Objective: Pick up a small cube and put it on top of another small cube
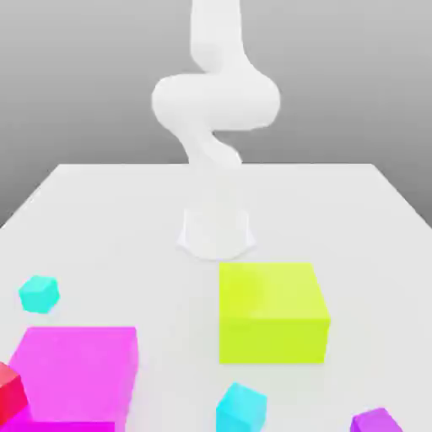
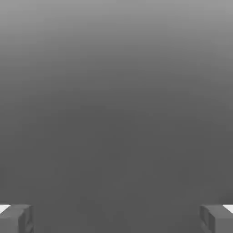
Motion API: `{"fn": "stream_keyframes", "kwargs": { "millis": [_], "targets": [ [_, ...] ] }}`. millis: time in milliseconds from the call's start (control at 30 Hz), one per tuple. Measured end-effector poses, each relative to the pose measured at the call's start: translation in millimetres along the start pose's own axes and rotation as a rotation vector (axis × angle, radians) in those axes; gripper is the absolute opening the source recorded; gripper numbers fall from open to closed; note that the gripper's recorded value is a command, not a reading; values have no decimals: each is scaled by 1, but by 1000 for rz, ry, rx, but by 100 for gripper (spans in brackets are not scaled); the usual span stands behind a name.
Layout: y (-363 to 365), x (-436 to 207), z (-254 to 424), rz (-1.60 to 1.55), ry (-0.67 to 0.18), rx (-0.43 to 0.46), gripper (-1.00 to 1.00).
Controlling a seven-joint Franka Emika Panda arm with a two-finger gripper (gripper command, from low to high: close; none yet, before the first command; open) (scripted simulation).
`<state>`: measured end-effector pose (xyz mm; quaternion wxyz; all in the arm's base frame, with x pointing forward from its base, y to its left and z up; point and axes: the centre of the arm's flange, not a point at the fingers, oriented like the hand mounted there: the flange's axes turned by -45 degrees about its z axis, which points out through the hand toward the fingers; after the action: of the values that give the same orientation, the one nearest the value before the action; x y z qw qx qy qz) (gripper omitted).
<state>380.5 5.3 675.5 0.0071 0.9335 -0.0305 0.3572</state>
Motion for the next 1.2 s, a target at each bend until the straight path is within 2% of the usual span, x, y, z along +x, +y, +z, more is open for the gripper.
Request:
{"fn": "stream_keyframes", "kwargs": {
  "millis": [400,633,867,1033,1067,1200],
  "targets": [
    [-13,-55,228,172,-319,-132,0],
    [-17,-130,335,280,-499,-168,0],
    [-28,-224,414,401,-681,-173,0],
    [-31,-274,463,428,-714,-171,0],
    [-31,-282,470,427,-715,-172,-100],
    [-31,-281,470,427,-714,-171,-100]
  ]
}}
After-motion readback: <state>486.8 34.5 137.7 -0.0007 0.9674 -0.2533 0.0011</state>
